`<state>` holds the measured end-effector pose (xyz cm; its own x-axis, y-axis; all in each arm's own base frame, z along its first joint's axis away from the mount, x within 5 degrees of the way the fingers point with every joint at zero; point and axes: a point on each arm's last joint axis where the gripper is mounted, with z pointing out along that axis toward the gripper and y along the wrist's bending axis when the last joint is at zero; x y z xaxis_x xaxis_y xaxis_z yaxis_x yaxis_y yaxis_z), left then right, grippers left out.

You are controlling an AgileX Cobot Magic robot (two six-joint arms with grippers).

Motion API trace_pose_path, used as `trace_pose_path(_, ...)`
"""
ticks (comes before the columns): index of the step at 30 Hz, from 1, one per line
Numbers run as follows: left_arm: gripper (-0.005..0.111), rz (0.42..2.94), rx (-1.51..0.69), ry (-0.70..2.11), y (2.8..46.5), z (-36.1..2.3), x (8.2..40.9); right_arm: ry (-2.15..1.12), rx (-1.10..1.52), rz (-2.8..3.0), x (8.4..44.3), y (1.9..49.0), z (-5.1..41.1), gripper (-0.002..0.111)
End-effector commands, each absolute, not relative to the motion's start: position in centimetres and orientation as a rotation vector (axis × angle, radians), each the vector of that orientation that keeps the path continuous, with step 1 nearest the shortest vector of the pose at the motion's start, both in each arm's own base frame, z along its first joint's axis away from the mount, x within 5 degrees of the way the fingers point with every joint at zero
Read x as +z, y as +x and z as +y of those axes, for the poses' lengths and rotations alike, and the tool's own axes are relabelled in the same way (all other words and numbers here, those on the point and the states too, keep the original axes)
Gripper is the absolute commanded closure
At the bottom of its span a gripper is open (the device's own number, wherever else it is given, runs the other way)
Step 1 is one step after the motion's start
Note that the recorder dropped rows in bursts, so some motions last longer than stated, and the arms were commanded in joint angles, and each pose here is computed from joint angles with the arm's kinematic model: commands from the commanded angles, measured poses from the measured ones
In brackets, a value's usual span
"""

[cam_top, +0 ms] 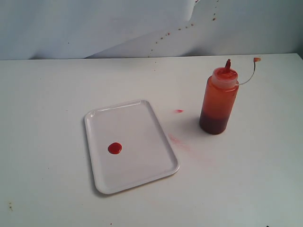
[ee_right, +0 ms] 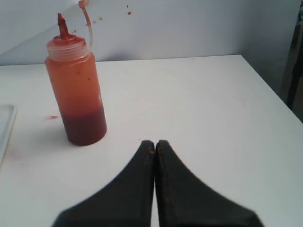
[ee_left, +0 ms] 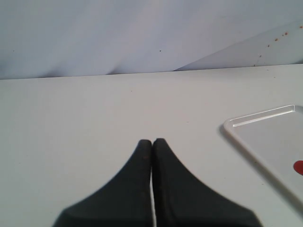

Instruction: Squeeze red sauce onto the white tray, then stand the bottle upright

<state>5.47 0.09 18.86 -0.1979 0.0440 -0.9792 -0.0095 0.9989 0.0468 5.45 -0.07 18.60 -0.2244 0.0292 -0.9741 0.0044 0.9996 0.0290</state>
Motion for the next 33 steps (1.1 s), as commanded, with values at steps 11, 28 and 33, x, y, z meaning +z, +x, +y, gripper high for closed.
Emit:
trace_pose_path(11, 0.106, 1.768, 0.046, 0.022, 5.47, 0.09, 18.75, 0.063, 0.044, 1.808, 18.38, 5.39, -0.07, 0.108)
trace_pose_path(28, 0.106, 1.768, 0.046, 0.022, 5.47, 0.09, 18.75, 0.105, 0.102, 1.815, 18.31, 5.37, 0.08, 0.108)
trace_pose_path(33, 0.106, 1.768, 0.046, 0.022, 5.47, 0.09, 18.75, 0.105, 0.102, 1.815, 18.31, 5.37, 0.08, 0.108)
